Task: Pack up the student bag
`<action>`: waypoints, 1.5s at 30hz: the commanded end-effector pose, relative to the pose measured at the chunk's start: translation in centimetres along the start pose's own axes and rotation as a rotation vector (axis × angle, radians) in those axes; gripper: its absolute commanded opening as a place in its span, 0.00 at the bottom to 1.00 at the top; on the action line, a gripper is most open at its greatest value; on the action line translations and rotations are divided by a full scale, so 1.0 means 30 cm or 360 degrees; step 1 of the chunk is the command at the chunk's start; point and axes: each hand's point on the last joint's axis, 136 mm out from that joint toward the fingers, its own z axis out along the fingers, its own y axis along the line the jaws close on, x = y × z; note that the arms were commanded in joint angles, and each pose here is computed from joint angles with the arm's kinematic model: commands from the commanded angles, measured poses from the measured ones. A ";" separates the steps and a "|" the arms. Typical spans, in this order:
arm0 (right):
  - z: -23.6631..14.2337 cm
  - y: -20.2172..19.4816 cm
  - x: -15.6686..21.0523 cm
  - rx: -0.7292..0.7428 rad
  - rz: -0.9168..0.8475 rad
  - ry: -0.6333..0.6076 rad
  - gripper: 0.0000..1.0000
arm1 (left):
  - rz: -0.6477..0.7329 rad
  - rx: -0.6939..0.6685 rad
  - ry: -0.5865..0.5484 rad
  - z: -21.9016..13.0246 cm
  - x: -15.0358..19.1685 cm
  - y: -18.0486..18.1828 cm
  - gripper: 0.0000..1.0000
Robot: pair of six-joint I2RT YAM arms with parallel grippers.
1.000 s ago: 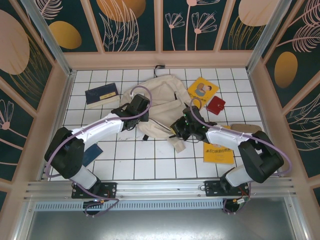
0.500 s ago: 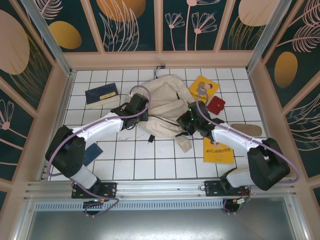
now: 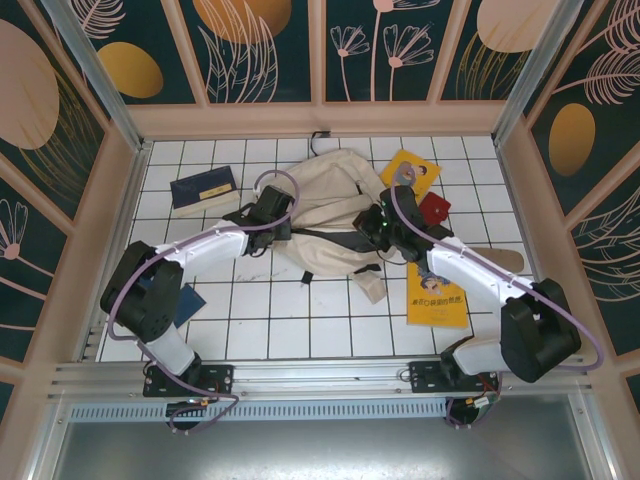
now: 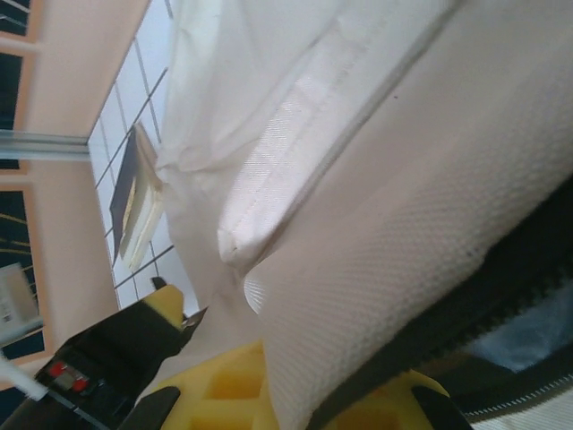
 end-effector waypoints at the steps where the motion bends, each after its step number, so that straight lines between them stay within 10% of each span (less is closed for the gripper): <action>1: -0.012 0.102 -0.075 -0.0145 -0.0137 -0.0093 0.00 | -0.0041 -0.0151 -0.0028 0.035 -0.022 0.093 0.00; 15: 0.168 0.205 0.095 -0.0238 -0.0073 0.0240 0.09 | -0.0151 -0.0099 -0.0102 0.098 -0.185 0.128 0.00; 22: 0.109 0.178 0.063 -0.0159 -0.0154 0.0127 0.56 | -0.0316 -0.0117 -0.0147 0.004 -0.264 0.175 0.57; 28: -0.003 0.138 0.008 -0.0091 -0.0382 -0.0064 0.74 | -0.0458 -0.0153 -0.0253 -0.129 -0.317 0.281 0.77; 45: 0.034 0.106 0.011 -0.0078 -0.0562 0.0006 0.86 | -0.1190 -0.0785 0.0033 -0.207 0.239 0.803 0.96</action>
